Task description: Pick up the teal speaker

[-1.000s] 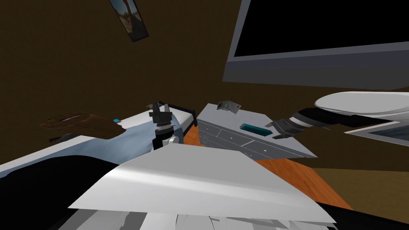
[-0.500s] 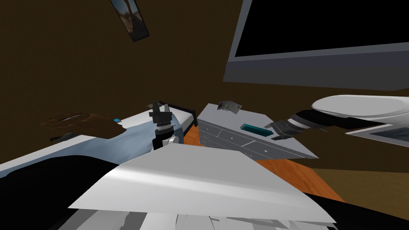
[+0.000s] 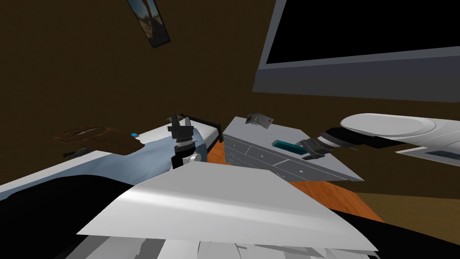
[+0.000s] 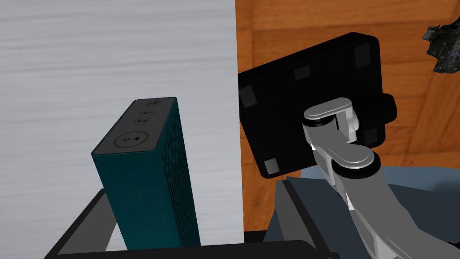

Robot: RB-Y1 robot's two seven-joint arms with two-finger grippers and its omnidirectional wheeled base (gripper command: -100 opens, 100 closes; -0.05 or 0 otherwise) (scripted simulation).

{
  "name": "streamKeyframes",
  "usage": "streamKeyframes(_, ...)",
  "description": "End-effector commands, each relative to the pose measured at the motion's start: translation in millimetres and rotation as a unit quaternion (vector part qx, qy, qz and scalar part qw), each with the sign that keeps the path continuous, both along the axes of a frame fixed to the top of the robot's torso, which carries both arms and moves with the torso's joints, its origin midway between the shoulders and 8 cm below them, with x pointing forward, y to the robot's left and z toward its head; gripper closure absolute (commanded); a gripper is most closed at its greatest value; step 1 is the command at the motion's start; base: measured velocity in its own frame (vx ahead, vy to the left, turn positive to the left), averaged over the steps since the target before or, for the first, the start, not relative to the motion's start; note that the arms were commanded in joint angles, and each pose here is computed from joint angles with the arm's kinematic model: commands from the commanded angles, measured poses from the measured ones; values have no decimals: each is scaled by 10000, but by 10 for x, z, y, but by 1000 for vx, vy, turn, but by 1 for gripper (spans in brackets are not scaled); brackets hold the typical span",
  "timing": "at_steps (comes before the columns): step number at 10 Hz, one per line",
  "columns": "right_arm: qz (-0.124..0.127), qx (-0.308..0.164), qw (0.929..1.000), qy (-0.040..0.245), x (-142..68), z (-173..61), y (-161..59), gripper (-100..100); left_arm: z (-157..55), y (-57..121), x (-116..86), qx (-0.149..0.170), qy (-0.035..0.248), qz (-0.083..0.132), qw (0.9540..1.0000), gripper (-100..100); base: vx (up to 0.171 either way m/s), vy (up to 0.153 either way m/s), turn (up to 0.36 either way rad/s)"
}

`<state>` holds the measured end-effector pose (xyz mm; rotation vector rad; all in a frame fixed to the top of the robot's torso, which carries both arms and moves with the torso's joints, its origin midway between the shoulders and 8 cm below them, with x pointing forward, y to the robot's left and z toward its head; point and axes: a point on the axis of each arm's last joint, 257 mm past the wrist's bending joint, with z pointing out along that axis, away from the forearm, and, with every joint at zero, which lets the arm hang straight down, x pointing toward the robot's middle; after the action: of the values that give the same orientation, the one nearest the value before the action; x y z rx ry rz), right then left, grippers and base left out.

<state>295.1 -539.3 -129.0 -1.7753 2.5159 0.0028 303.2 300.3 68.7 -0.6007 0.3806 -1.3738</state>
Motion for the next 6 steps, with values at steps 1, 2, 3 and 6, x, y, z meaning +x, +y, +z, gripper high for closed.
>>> streamKeyframes(1, 53, 21, 10000, -20, 41, -9, 27, -100, 0, 0, 0, 0, 0, 0, 10000, 0, -2, 20, 50)
streamKeyframes(2, 81, 21, 9999, -99, 91, 38, 44, -100, 0, 0, 0, 0, 0, 0, 10000, 0, 3, 16, 12)
streamKeyframes(3, 66, 20, 10000, -63, 68, 16, 32, -100, 0, 0, 0, 0, 0, 0, 10000, 0, 0, 0, 0)
streamKeyframes(6, 72, 12, 9999, -81, 80, 30, 32, 100, 0, 0, 0, 0, 0, 0, 10000, 0, 0, 0, 0)
